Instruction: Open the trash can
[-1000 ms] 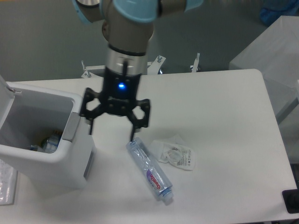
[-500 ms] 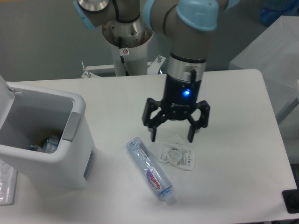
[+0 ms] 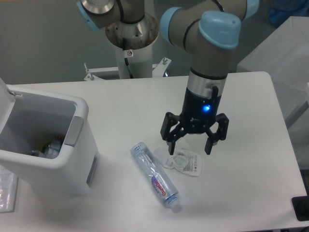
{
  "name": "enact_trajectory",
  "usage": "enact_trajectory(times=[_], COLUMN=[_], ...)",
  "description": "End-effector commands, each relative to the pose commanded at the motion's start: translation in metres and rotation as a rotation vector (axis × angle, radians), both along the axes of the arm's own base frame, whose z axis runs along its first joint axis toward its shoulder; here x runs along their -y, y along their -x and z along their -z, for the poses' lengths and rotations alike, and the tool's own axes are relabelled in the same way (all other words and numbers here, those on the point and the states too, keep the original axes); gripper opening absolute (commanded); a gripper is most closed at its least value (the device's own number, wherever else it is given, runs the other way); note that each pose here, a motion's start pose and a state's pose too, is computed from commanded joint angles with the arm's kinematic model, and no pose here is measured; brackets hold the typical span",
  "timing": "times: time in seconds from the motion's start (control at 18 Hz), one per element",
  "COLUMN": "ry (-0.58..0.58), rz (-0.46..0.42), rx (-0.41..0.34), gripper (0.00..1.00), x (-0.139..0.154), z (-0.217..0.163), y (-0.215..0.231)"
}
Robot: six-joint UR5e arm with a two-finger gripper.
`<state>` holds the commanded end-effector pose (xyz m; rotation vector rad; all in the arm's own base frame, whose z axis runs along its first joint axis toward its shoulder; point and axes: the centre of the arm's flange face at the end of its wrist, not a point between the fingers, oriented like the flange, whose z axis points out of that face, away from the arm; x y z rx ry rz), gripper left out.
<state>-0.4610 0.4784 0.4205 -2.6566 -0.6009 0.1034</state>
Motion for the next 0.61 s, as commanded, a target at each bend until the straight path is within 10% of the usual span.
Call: enact_trajectory(times=[0.61], ry=[0.258], rz=[0.453], rx=[-0.183], gripper=[1.0], x=[0.067], z=[0.055], y=[0.084])
